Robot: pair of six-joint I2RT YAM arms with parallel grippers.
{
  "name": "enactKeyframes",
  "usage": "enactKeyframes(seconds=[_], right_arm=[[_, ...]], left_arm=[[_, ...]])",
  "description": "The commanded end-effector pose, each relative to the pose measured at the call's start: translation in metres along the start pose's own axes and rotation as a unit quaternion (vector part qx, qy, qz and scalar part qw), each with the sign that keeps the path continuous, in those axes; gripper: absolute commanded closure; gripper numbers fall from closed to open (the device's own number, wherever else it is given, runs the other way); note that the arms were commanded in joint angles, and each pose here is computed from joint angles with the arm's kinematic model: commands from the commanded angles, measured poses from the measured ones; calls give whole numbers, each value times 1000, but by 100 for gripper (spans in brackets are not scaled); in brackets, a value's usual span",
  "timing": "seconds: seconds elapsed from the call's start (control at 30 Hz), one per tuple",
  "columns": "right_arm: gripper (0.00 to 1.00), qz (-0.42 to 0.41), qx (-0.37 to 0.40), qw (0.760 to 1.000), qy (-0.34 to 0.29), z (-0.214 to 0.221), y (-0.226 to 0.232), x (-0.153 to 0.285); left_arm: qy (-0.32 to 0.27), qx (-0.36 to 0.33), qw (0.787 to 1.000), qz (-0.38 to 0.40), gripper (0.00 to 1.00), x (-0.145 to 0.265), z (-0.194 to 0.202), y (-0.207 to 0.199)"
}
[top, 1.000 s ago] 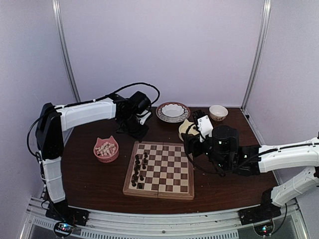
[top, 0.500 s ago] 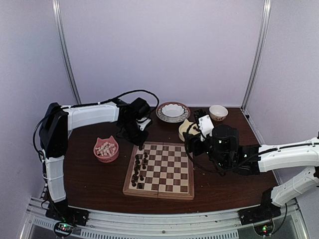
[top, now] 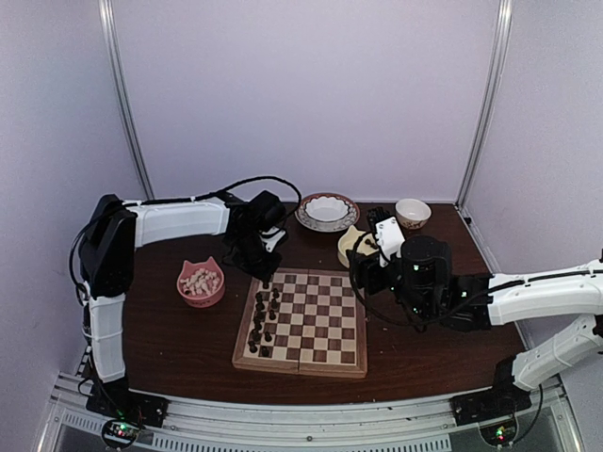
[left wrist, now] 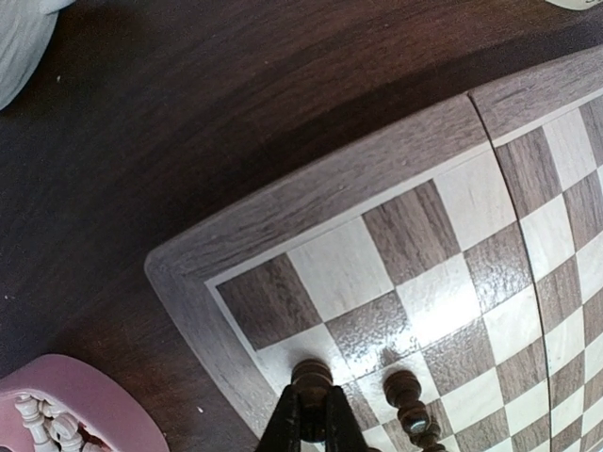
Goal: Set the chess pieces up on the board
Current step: Place the knight at g8.
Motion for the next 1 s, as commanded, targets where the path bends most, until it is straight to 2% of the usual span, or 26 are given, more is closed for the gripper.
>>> enactKeyframes(seconds=[0.0, 0.73, 0.8, 0.97], right_arm=[[29, 10, 1, 1000, 6, 6, -3, -2], [29, 9, 0, 1000, 9, 6, -4, -4], [29, 8, 0, 1000, 9, 6, -3, -4], [29, 8, 0, 1000, 10, 6, -4, -4]], left_arm=[[-8, 4, 1000, -7, 100, -7, -3, 3], [-11, 1, 1000, -11, 98, -11, -3, 4], [-10, 1, 1000, -12, 95, -11, -3, 4], [-11, 1, 1000, -10, 78, -9, -2, 4]])
Point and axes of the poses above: each gripper's point midway between its finger pads, its own x axis back along the fingers, its own y axis along the line the jaws close on, z = x × y, the point moved 7 cm from there along x, back along the fingers, and after that the axes turned 3 degrees about -x, right-handed, at the moved point
